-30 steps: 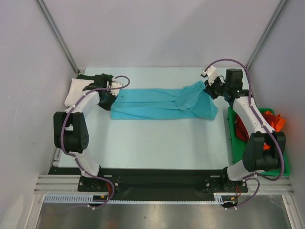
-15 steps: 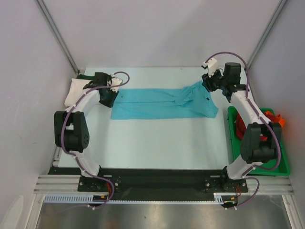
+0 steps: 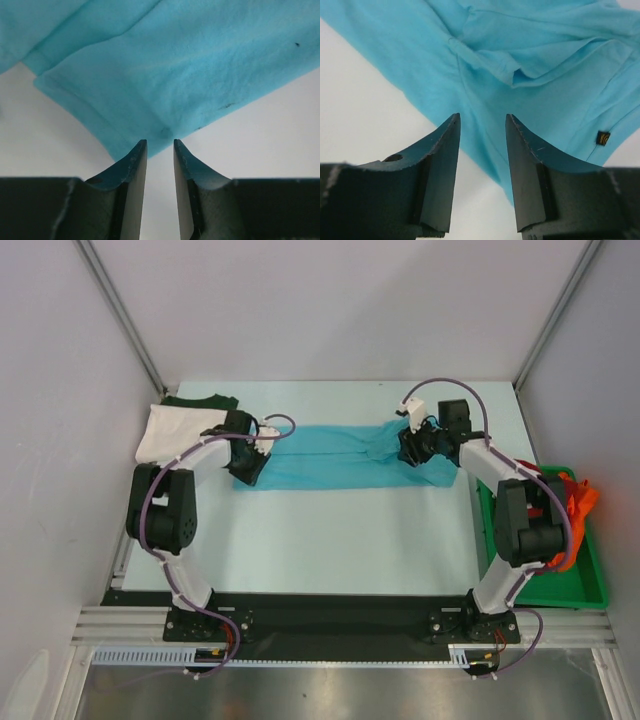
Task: Fold and stack the t-shirts
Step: Fold the tshirt
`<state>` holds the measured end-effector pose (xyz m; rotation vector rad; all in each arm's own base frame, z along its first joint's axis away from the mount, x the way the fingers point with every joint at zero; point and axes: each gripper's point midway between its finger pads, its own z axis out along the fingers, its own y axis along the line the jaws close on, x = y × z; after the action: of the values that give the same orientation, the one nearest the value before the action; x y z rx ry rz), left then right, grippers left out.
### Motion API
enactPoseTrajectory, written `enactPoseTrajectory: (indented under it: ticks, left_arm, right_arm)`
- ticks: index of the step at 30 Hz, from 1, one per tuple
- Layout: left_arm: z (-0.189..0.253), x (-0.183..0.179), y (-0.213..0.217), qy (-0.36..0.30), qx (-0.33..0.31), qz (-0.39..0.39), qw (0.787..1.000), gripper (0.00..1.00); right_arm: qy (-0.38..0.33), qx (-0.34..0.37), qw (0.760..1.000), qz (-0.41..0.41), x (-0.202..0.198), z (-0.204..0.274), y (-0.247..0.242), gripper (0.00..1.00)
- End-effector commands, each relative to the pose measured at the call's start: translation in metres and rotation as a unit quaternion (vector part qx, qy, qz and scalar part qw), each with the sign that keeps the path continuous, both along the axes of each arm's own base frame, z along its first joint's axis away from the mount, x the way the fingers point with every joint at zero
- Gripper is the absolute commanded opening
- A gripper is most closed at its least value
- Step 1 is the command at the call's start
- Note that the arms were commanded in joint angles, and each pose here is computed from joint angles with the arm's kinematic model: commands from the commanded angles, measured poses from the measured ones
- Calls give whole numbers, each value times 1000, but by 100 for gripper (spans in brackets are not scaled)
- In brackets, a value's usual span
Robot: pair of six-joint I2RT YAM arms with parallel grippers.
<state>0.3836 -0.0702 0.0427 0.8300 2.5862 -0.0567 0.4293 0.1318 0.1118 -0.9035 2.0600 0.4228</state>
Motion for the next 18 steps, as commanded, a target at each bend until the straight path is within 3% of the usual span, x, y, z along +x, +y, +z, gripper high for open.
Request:
enactPoseTrajectory:
  ticks: [1, 9, 18]
  left_arm:
    - [-6, 8, -5, 13, -13, 4, 1000, 32]
    - [-21, 6, -4, 36, -9, 8, 999, 30]
    - [-22, 11, -1, 38, -12, 14, 999, 29]
  right_arm:
    - [-32, 3, 999, 10, 30, 16, 8, 47]
    - [-25, -20, 999, 17, 52, -1, 12, 47]
    - [-24, -39, 999, 21, 57, -11, 15, 57]
